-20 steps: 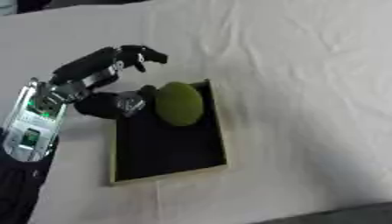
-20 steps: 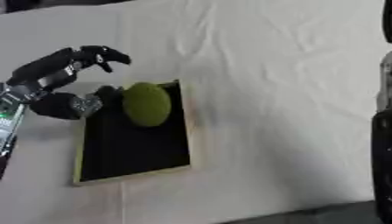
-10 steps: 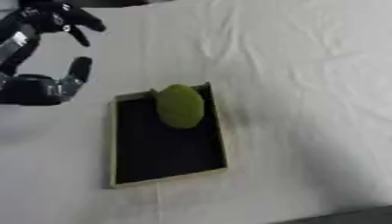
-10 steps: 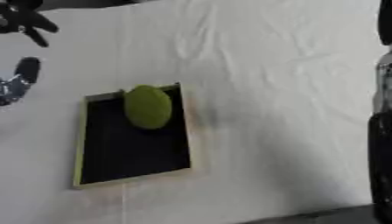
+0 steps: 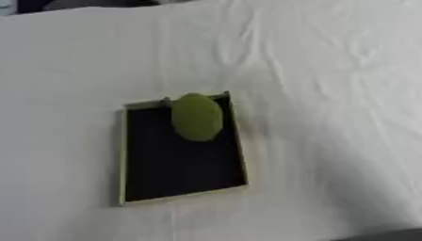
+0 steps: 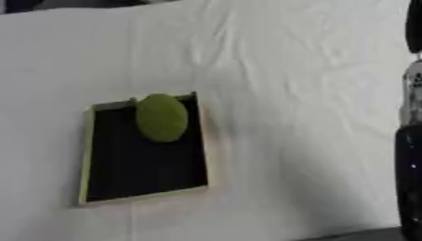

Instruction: Pick up objects on the table and place them in the box.

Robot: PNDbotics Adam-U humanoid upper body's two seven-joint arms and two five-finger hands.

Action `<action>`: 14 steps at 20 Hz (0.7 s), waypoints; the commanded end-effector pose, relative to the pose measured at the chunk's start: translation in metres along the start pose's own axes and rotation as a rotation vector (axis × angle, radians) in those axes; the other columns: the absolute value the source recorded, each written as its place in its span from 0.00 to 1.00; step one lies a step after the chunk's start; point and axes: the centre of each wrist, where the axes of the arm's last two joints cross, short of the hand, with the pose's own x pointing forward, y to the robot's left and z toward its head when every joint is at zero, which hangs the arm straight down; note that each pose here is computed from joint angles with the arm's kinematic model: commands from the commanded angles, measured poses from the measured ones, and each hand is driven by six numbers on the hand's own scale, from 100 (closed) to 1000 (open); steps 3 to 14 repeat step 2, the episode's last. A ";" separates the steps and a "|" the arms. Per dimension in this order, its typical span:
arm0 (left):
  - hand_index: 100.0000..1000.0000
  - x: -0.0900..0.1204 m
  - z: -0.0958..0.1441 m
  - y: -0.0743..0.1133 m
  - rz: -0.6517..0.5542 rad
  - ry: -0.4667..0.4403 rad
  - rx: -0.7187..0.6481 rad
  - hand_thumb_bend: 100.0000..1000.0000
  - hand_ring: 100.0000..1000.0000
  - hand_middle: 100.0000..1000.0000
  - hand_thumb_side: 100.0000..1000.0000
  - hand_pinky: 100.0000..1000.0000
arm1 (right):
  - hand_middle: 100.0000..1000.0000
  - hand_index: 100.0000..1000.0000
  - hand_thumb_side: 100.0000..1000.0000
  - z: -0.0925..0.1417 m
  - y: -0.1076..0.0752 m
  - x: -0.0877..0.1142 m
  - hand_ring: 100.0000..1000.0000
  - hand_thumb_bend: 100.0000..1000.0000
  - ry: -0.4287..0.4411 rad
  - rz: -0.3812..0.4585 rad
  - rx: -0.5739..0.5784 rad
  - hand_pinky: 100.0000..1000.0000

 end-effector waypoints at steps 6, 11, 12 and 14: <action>0.77 0.022 -0.006 0.029 -0.009 -0.065 0.202 0.00 0.71 0.63 0.51 0.54 | 0.54 0.79 0.45 -0.007 -0.003 0.008 0.87 0.00 -0.041 0.027 0.011 0.73; 0.77 0.022 -0.006 0.029 -0.009 -0.065 0.202 0.00 0.71 0.63 0.51 0.54 | 0.54 0.79 0.45 -0.007 -0.003 0.008 0.87 0.00 -0.041 0.027 0.011 0.73; 0.77 0.022 -0.006 0.029 -0.009 -0.065 0.202 0.00 0.71 0.63 0.51 0.54 | 0.54 0.79 0.45 -0.007 -0.003 0.008 0.87 0.00 -0.041 0.027 0.011 0.73; 0.77 0.022 -0.006 0.029 -0.009 -0.065 0.202 0.00 0.71 0.63 0.51 0.54 | 0.54 0.79 0.45 -0.007 -0.003 0.008 0.87 0.00 -0.041 0.027 0.011 0.73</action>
